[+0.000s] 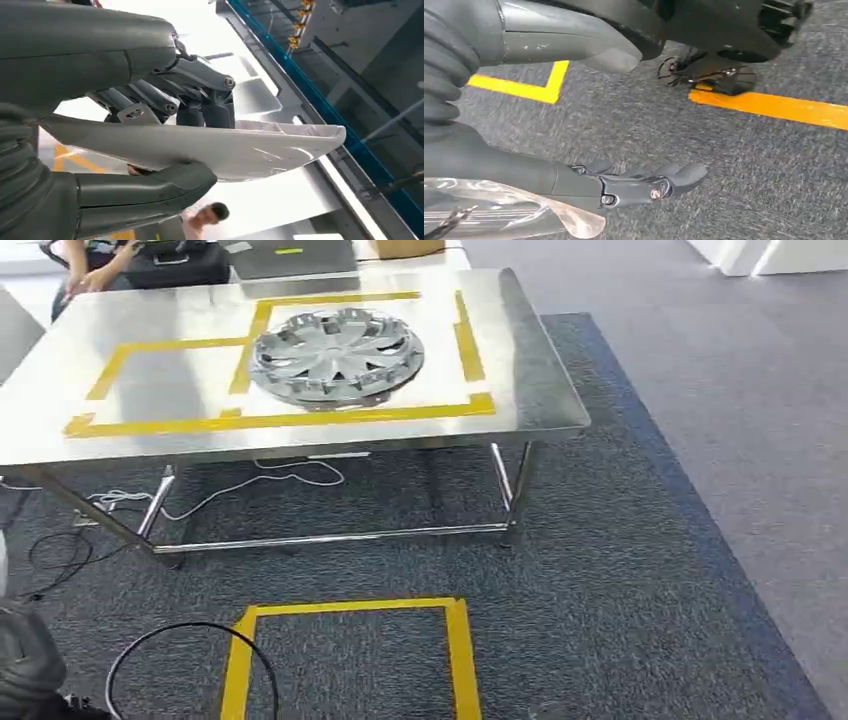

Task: Take the parts from the cabinet and place them on the table.

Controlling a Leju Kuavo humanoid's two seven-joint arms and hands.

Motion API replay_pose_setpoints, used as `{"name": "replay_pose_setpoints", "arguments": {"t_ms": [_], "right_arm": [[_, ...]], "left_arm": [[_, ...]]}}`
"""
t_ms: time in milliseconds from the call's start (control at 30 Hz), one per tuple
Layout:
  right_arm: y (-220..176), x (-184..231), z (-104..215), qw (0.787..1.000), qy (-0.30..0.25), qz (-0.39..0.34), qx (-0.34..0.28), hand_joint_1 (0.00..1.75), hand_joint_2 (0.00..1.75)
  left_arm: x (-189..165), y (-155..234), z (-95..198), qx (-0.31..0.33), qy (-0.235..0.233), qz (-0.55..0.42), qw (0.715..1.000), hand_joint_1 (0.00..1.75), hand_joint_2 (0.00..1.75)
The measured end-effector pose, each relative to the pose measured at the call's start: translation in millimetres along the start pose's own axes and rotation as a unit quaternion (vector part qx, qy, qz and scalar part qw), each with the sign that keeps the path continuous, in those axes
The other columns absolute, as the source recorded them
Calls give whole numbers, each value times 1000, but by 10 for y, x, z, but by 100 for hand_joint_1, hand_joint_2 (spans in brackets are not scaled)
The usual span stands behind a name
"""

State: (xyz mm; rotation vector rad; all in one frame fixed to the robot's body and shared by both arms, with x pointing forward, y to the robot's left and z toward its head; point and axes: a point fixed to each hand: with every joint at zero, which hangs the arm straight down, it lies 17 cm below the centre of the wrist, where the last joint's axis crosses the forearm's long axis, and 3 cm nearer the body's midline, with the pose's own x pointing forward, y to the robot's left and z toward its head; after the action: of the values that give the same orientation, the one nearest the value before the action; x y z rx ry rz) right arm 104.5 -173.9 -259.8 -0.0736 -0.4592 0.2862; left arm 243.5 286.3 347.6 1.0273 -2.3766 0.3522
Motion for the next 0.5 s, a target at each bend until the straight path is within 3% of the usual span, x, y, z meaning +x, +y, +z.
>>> {"name": "replay_pose_setpoints", "arguments": {"t_ms": [500], "right_arm": [[1,61,-16,1000,-4,1,2,0,175]], "left_arm": [[-31,2,22,-1,5,-2,1000,175,175]]}}
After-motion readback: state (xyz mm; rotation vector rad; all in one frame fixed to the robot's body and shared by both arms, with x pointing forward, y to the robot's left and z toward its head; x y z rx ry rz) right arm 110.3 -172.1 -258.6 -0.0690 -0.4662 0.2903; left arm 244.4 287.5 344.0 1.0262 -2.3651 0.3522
